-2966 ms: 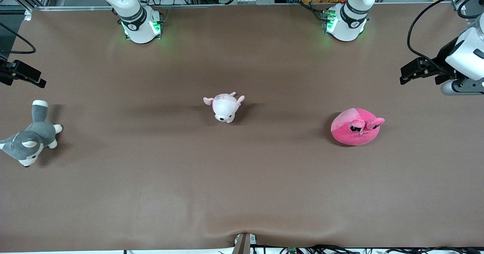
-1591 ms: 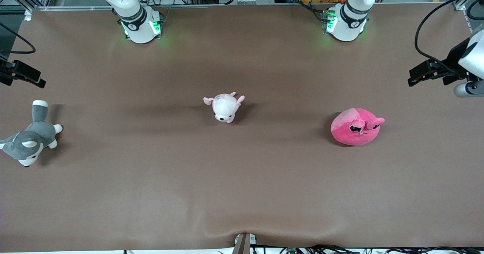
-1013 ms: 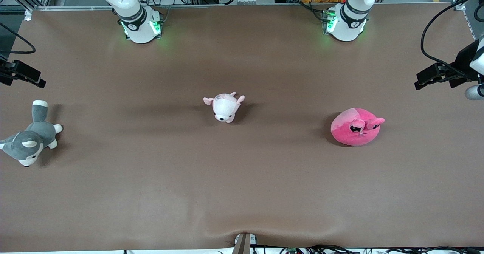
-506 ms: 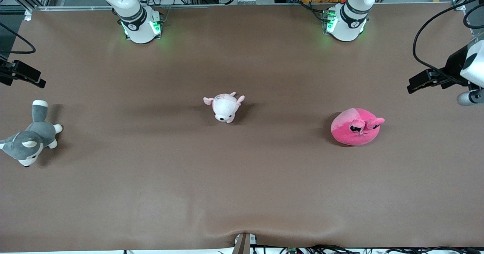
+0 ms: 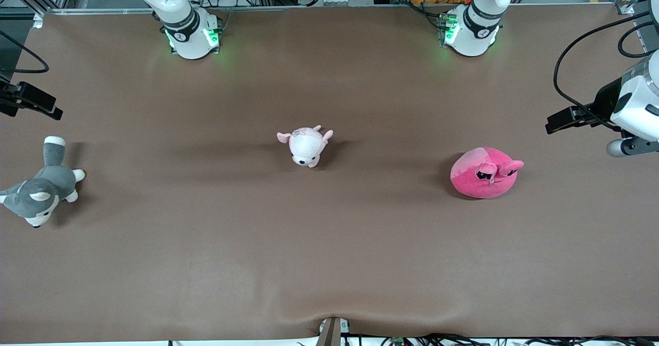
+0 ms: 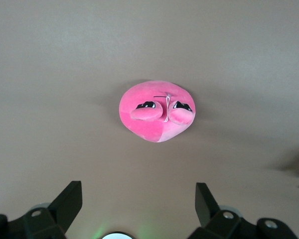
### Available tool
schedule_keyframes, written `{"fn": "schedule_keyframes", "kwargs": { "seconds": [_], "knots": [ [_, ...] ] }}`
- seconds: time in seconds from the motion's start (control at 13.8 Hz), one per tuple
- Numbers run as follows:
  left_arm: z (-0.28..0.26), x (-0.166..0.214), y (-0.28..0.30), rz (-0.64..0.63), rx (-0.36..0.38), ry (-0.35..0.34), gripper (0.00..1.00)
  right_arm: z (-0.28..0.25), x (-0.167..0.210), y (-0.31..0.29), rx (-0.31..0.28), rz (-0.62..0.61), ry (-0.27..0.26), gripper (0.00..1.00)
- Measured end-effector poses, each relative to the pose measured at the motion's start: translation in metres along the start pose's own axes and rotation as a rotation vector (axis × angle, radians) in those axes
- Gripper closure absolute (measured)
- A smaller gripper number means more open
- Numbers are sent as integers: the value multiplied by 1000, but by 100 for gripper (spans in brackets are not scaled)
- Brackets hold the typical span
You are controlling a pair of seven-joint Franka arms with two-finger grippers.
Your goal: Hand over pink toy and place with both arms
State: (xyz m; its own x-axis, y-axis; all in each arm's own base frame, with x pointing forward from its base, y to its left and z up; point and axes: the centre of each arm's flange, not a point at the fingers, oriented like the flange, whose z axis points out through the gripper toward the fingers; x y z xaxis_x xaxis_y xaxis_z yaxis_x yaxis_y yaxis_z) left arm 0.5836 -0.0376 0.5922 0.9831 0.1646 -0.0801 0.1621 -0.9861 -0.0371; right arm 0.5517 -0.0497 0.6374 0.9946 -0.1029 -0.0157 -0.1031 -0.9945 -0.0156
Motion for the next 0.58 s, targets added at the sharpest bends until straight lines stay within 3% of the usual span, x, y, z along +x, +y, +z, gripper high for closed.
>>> {"fn": "schedule_keyframes", "kwargs": {
  "seconds": [0.58],
  "knots": [
    [-2,12,-18,-72,-15,52,0,0,0,0,0,0,0,0]
  ]
}}
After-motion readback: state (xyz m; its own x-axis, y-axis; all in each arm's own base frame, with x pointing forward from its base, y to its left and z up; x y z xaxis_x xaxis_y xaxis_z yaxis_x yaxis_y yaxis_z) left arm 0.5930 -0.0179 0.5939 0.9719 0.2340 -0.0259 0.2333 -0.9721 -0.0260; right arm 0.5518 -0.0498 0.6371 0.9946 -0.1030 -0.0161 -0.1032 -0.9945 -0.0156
